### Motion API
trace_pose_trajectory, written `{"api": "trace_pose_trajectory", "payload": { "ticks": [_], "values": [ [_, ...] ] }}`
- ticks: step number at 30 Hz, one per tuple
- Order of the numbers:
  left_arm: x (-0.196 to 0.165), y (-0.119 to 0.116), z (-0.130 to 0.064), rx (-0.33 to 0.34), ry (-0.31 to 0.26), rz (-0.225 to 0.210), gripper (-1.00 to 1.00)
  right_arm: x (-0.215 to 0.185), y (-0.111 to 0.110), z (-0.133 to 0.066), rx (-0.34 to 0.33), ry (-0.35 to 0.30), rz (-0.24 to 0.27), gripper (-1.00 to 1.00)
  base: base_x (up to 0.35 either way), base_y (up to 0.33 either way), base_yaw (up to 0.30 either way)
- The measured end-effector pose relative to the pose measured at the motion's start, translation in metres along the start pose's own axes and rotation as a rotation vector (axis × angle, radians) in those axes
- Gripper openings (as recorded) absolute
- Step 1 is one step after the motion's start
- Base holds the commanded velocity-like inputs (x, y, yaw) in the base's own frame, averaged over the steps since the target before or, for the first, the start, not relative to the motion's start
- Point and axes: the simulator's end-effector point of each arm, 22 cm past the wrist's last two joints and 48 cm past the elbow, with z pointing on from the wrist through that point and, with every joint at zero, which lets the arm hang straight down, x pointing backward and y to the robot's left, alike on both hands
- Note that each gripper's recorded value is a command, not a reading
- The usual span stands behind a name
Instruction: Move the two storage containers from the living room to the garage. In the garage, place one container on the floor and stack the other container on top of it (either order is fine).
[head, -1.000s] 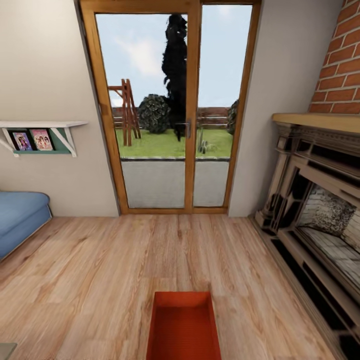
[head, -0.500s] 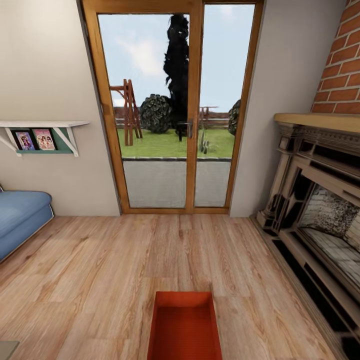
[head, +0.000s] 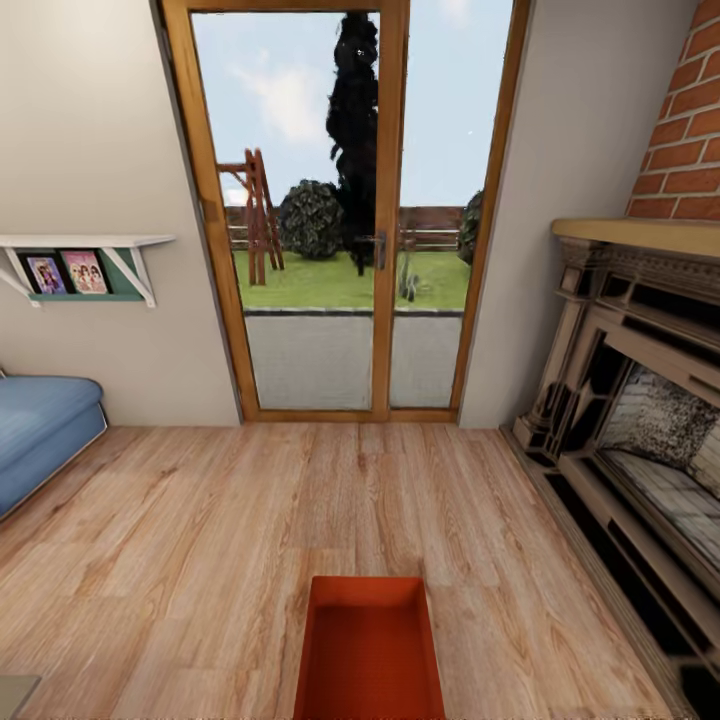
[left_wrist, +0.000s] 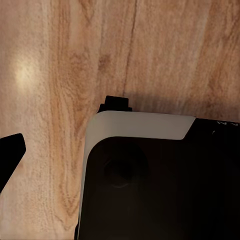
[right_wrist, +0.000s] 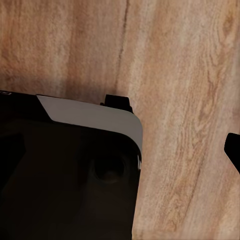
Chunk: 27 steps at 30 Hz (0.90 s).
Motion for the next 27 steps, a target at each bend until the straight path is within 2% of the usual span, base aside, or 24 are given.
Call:
{"api": "trace_pose_trajectory", "payload": {
  "ticks": [27],
  "values": [
    [0.017,0.002,0.003,-0.006,0.042,0.002,1.0,0.017,0.003,0.002,-0.007,0.042,-0.003,1.0,0.0,-0.038,0.0]
  ]
}}
